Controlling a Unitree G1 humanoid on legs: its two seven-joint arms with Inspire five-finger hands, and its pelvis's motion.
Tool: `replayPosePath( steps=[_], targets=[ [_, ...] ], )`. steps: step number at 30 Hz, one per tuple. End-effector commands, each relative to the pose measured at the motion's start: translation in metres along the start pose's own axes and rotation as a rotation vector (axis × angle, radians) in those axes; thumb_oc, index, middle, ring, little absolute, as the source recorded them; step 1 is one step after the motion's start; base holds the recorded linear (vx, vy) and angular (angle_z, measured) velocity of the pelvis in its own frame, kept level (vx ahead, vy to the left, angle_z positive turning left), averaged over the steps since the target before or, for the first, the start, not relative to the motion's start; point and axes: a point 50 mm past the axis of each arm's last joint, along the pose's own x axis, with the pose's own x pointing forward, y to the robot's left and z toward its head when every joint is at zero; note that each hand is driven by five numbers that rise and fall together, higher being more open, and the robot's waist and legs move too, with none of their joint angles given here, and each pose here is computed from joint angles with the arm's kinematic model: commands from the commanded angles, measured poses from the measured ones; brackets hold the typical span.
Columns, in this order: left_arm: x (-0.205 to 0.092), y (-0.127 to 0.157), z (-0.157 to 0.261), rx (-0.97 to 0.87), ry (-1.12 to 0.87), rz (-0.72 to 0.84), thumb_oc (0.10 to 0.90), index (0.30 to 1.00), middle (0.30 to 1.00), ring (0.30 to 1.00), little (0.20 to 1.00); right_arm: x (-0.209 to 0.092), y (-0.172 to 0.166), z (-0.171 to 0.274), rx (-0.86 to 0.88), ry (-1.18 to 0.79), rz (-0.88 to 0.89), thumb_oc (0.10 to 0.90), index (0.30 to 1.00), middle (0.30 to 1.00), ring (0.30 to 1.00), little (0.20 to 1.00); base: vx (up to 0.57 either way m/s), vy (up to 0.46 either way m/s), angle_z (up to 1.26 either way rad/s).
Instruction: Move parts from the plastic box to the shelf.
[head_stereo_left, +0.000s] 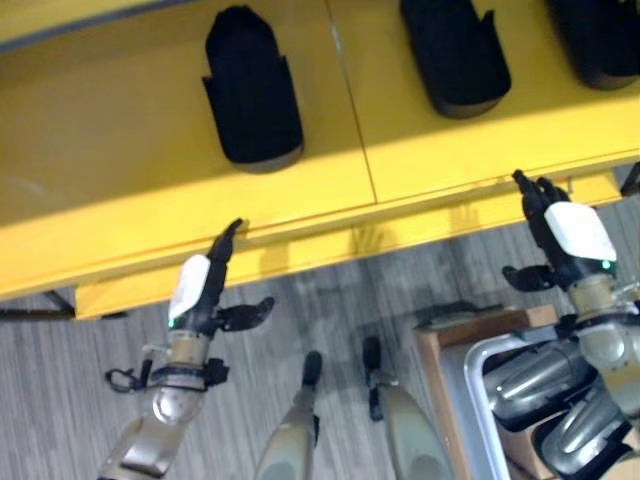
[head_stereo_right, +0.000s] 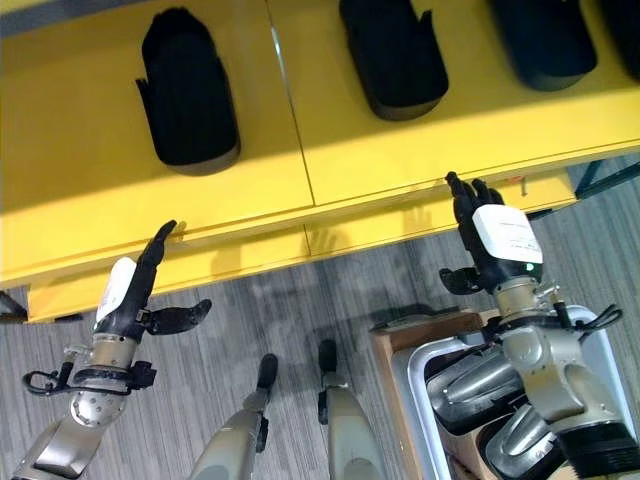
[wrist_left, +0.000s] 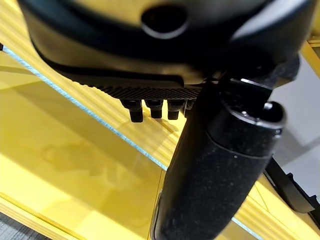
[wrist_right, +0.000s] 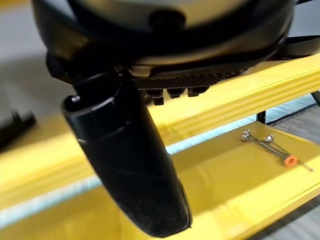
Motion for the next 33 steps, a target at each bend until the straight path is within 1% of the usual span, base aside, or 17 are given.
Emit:
replayPosePath(
  steps=[1, 2, 3, 4, 6, 8, 10, 11, 14, 18, 22, 27, 29, 33],
  targets=[
    [-0.01, 0.012, 0.0, -0.017, -0.012, 0.027, 0.9, 1.0, 1.0, 1.0, 1.0, -0.006, -0.003, 0.02, 0.301, -0.079, -0.091, 0.9, 1.0, 1.0, 1.0, 1.0, 0.05, 0.098, -0.06],
    [-0.011, 0.012, 0.0, -0.015, -0.011, 0.024, 0.9, 1.0, 1.0, 1.0, 1.0, -0.007, -0.003, 0.02, 0.304, -0.076, -0.088, 0.9, 1.0, 1.0, 1.0, 1.0, 0.06, 0.135, -0.14],
    [-0.013, 0.012, -0.001, -0.021, 0.0, 0.022, 0.9, 1.0, 1.0, 1.0, 1.0, -0.013, 0.002, 0.02, 0.379, -0.062, -0.08, 0.9, 1.0, 1.0, 1.0, 1.0, 0.02, 0.043, -0.14],
    [-0.013, 0.012, -0.001, -0.019, 0.001, 0.019, 0.9, 1.0, 1.0, 1.0, 1.0, -0.014, 0.002, 0.02, 0.383, -0.06, -0.077, 0.9, 1.0, 1.0, 1.0, 1.0, 0.05, 0.115, -0.12],
    [-0.02, 0.01, -0.009, -0.019, 0.04, 0.001, 0.9, 1.0, 1.0, 1.0, 1.0, -0.028, 0.019, 0.018, 0.506, -0.006, -0.024, 0.9, 1.0, 1.0, 1.0, 1.0, 0.06, 0.14, -0.05],
    [-0.025, 0.01, -0.013, -0.021, 0.064, 0.001, 0.9, 1.0, 1.0, 1.0, 1.0, -0.036, 0.024, 0.021, 0.546, 0.004, 0.002, 0.9, 1.0, 1.0, 1.0, 1.0, 0.04, 0.119, -0.07],
    [-0.031, 0.008, -0.019, -0.031, 0.098, 0.0, 0.9, 1.0, 1.0, 1.0, 1.0, -0.047, 0.037, 0.019, 0.651, 0.059, 0.022, 0.9, 1.0, 1.0, 1.0, 1.0, 0.03, 0.134, -0.3],
    [-0.031, 0.007, -0.019, -0.031, 0.098, -0.001, 0.9, 1.0, 1.0, 1.0, 1.0, -0.048, 0.037, 0.019, 0.651, 0.06, 0.023, 0.9, 1.0, 1.0, 1.0, 1.0, 0.03, 0.12, -0.33],
    [-0.036, 0.003, -0.021, -0.056, 0.12, 0.0, 0.9, 1.0, 1.0, 1.0, 1.0, -0.055, 0.051, 0.024, 0.805, 0.095, 0.029, 0.9, 1.0, 1.0, 1.0, 1.0, 0.01, 0.098, -0.21],
    [-0.04, 0.001, -0.024, -0.058, 0.136, -0.011, 0.9, 1.0, 1.0, 1.0, 1.0, -0.056, 0.056, 0.03, 0.851, 0.082, 0.058, 0.9, 1.0, 1.0, 1.0, 1.0, 0.0, 0.092, -0.3],
    [-0.038, 0.0, -0.023, -0.056, 0.129, -0.011, 0.9, 1.0, 1.0, 1.0, 1.0, -0.051, 0.063, 0.038, 0.919, 0.066, 0.076, 0.9, 1.0, 1.0, 1.0, 1.0, -0.03, 0.078, -0.38],
    [-0.031, -0.003, -0.021, -0.053, 0.107, -0.001, 0.9, 1.0, 1.0, 1.0, 1.0, -0.044, 0.071, 0.05, 0.991, 0.04, 0.098, 0.9, 1.0, 1.0, 1.0, 1.0, -0.04, 0.063, -0.19],
    [-0.027, -0.004, -0.019, -0.05, 0.09, 0.001, 0.9, 1.0, 1.0, 1.0, 1.0, -0.044, 0.08, 0.051, 1.048, 0.063, 0.121, 0.9, 1.0, 1.0, 1.0, 1.0, 0.01, 0.073, -0.23],
    [-0.022, -0.004, -0.014, -0.034, 0.053, -0.009, 0.9, 1.0, 1.0, 1.0, 1.0, -0.046, 0.082, 0.054, 1.068, 0.058, 0.143, 0.9, 1.0, 1.0, 1.0, 1.0, 0.03, 0.068, -0.23]
  ],
)
